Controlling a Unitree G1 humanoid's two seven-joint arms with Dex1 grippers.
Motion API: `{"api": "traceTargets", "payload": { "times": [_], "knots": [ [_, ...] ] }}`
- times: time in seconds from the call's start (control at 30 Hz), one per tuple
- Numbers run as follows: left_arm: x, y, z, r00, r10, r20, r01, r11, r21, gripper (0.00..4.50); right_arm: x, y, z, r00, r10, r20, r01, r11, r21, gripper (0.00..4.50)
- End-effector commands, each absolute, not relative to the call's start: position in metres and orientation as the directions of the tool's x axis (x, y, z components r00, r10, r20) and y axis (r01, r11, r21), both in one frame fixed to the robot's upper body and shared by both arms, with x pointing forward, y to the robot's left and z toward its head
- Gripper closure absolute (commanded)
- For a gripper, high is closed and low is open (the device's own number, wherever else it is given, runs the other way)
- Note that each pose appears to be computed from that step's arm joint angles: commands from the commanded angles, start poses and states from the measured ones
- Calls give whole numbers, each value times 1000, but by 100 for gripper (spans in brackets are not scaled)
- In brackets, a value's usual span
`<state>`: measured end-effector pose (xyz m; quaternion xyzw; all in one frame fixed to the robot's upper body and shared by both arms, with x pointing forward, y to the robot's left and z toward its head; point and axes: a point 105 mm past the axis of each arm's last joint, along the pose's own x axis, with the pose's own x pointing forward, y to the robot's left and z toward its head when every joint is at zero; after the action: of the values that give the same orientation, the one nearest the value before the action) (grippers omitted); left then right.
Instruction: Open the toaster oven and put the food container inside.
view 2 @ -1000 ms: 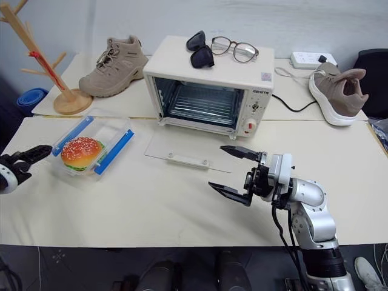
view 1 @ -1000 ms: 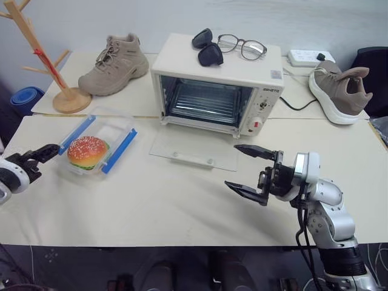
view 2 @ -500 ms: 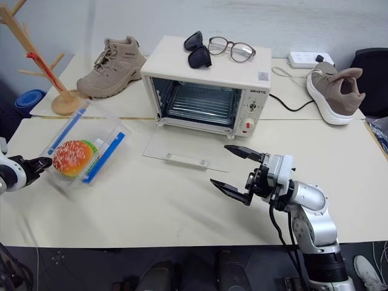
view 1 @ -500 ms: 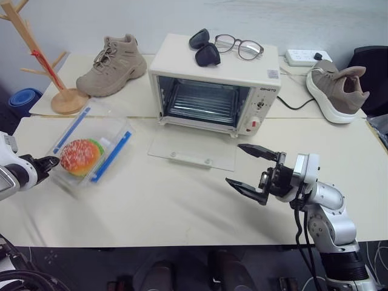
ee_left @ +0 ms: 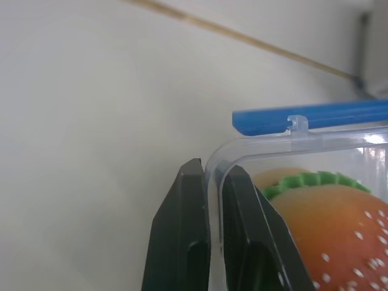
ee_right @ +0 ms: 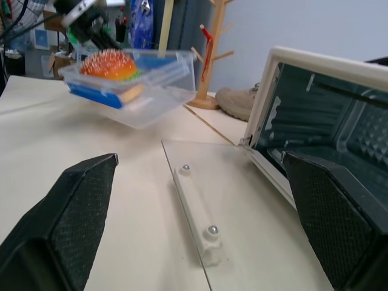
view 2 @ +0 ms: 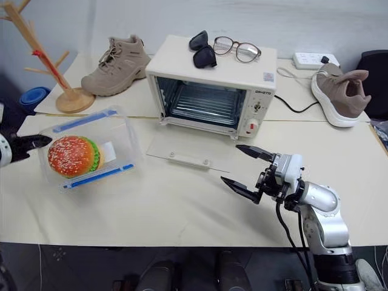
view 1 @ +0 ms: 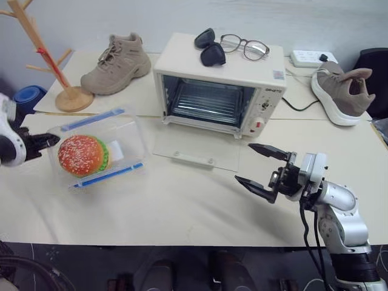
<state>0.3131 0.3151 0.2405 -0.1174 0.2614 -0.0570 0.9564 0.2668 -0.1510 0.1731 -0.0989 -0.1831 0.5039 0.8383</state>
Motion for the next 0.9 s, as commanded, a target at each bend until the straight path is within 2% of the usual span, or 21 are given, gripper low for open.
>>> {"api": "traceTargets", "payload": {
  "times": [0.03, 0.23, 0.37, 0.53, 0.7, 0.83, 0.9],
  "knots": [
    [336, 270, 258, 829, -292, -477, 214, 954, -211, 438, 264, -168, 166, 478, 857, 193, -781, 515, -352, 0],
    [383, 207, 266, 781, -416, -466, 365, 909, -200, 438, 257, -172, 158, 509, 839, 192, -771, 544, -331, 0],
    [400, 172, 263, 733, -486, -476, 453, 871, -192, 438, 251, -169, 162, 527, 822, 213, -754, 569, -328, 0],
    [421, 150, 254, 729, -495, -474, 478, 863, -165, 438, 241, -161, 170, 546, 803, 239, -736, 596, -322, 0],
    [436, 140, 255, 758, -489, -432, 477, 867, -146, 295, 236, -155, 176, 571, 779, 260, -719, 627, -300, 0],
    [437, 135, 262, 754, -533, -384, 503, 844, -183, 171, 235, -154, 175, 579, 773, 259, -717, 634, -290, 0],
    [432, 143, 284, 761, -604, -235, 564, 796, -218, 110, 236, -153, 177, 586, 764, 269, -717, 644, -268, 0]
  ]
}}
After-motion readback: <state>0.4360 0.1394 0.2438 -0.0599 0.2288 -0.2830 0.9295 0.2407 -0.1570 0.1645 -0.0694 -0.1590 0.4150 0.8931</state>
